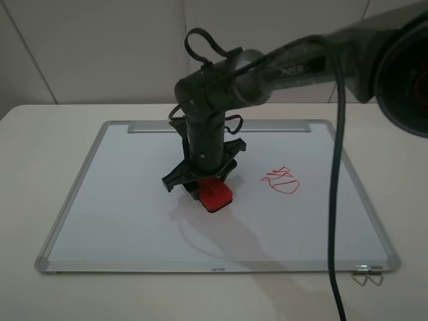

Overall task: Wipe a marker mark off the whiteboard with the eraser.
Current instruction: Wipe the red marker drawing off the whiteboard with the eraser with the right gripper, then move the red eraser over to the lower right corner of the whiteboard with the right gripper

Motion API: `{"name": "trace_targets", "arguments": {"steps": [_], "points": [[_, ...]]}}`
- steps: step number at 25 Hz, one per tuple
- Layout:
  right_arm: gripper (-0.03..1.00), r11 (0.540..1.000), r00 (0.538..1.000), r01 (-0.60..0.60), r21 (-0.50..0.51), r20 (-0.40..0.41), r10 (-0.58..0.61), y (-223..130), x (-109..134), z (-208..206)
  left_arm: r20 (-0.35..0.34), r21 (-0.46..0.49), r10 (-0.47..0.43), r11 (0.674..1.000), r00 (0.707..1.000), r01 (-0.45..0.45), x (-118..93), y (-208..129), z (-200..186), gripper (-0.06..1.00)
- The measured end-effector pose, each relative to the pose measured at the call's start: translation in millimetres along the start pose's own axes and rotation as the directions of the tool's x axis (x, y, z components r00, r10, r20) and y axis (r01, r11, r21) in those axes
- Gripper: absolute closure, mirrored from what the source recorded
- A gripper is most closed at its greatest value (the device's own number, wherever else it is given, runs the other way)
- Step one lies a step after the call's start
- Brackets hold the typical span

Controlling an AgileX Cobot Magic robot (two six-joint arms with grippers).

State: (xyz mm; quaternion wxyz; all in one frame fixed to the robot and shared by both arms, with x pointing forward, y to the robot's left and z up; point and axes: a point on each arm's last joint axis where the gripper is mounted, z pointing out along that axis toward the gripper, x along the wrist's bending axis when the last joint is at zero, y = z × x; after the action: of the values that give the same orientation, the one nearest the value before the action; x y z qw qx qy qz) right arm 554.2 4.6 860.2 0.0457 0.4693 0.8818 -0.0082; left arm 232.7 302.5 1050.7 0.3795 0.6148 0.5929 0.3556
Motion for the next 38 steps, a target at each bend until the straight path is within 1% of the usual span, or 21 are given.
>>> {"name": "trace_targets", "arguments": {"steps": [5, 8, 11, 14, 18, 21, 24, 27, 31, 34, 38], "points": [[0.47, 1.000, 1.000, 0.021, -0.008, -0.005, -0.021, -2, 10, -4, 0.000, 0.000, 0.000, 1.000, 1.000, 0.000, 0, 0, 0, 0.17], [0.47, 1.000, 1.000, 0.015, -0.019, -0.015, -0.016, -3, 10, -12, 0.000, 0.000, 0.000, 1.000, 1.000, 0.000, 0, 0, 0, 0.17], [0.47, 1.000, 0.999, -0.006, -0.017, -0.044, 0.005, -7, 10, -19, 0.000, 0.000, 0.000, 1.000, 1.000, 0.000, 0, 0, 0, 0.17], [0.47, 1.000, 0.998, -0.025, -0.003, -0.052, 0.025, -13, 4, -29, 0.000, 0.000, 0.000, 1.000, 1.000, 0.000, 0, 0, 0, 0.17], [0.47, 0.998, 0.997, -0.055, -0.021, -0.054, 0.054, -23, -13, -46, 0.000, 0.000, 0.000, 1.000, 1.000, 0.000, 0, 0, 0, 0.17], [0.47, 0.997, 0.995, -0.082, -0.018, -0.053, 0.081, -35, -26, -48, 0.000, 0.000, 0.000, 1.000, 1.000, 0.000, 0, 0, 0, 0.17], [0.47, 0.990, 0.989, -0.140, -0.005, -0.051, 0.140, -53, -44, -42, 0.000, 0.000, 0.000, 1.000, 1.000, 0.000, 0, 0, 0, 0.17], [0.47, 0.971, 0.971, -0.235, -0.031, -0.058, 0.233, -73, -67, -39, 0.000, 0.000, 0.000, 1.000, 1.000, 0.000, 0, 0, 0, 0.17], [0.47, 0.945, 0.946, -0.321, -0.057, -0.062, 0.317, -108, -94, -43, 0.000, 0.000, 0.000, 1.000, 1.000, 0.000, 0, 0, 0, 0.17], [0.47, 0.918, 0.921, -0.389, -0.078, -0.045, 0.387, -132, -113, -46, 0.000, 0.000, 0.000, 1.000, 1.000, 0.000, 0, 0, 0, 0.17], [0.47, 0.884, 0.887, -0.461, -0.073, -0.004, 0.462, -157, -132, -47, 0.000, 0.000, 0.000, 1.000, 1.000, 0.000, 0, 0, 0, 0.17]]}}
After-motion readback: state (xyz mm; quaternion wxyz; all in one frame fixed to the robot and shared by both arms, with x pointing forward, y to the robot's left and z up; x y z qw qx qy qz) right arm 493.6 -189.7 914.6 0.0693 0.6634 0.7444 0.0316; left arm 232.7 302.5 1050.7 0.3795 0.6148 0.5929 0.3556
